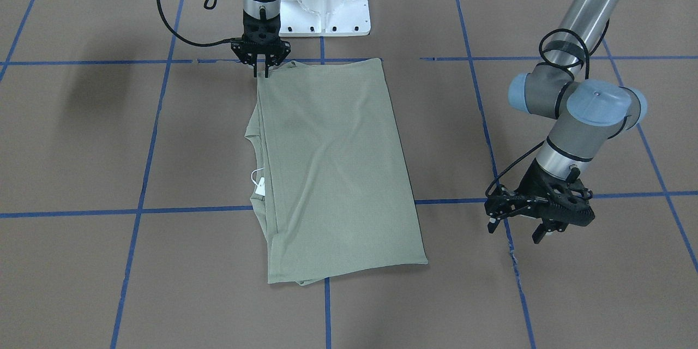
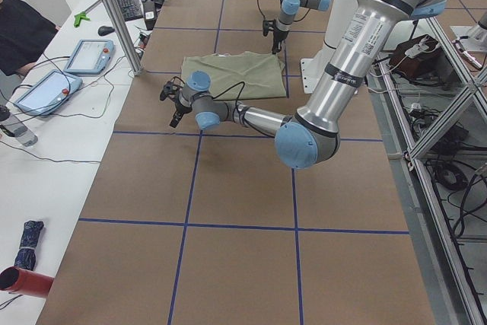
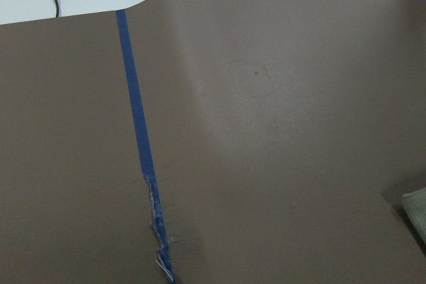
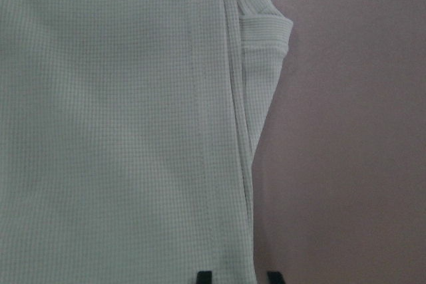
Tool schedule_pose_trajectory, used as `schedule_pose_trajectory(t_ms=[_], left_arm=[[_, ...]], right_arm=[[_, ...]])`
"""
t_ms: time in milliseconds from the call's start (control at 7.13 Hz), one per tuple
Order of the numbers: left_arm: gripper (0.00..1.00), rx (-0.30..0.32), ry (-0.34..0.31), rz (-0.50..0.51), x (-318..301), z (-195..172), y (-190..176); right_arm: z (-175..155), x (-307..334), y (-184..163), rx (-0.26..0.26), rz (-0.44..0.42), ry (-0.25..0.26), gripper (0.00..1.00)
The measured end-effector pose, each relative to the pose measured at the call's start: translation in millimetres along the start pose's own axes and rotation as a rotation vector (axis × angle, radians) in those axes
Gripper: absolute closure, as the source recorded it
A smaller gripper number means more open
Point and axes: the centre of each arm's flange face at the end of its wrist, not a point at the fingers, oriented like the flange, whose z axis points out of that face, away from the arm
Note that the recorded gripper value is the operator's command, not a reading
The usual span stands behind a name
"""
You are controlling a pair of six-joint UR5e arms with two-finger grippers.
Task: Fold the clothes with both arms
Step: 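Lower both grippers to the shirt's corners nearest the robot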
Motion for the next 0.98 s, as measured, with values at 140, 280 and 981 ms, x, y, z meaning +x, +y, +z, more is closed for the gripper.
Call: schedule_pose_trajectory(t_ms=[140, 280, 981], left_arm=[[0.0, -0.001, 0.001, 0.001, 0.9, 0.3, 0.8], [0.0, -0.001, 0.004, 0.002, 2.7, -0.1, 1.0], [0.0, -0.045, 0.2, -0.227, 94.6, -72.8, 56.8]], right_arm=[[-4.9, -1.2, -9.9, 0.012, 0.018, -0.027, 0.0], [-12.3, -0.2, -29.1, 0.037, 0.032, -0.077, 0.0], [-46.5, 49.1, -59.1, 0.123, 0.311, -0.416, 0.0]])
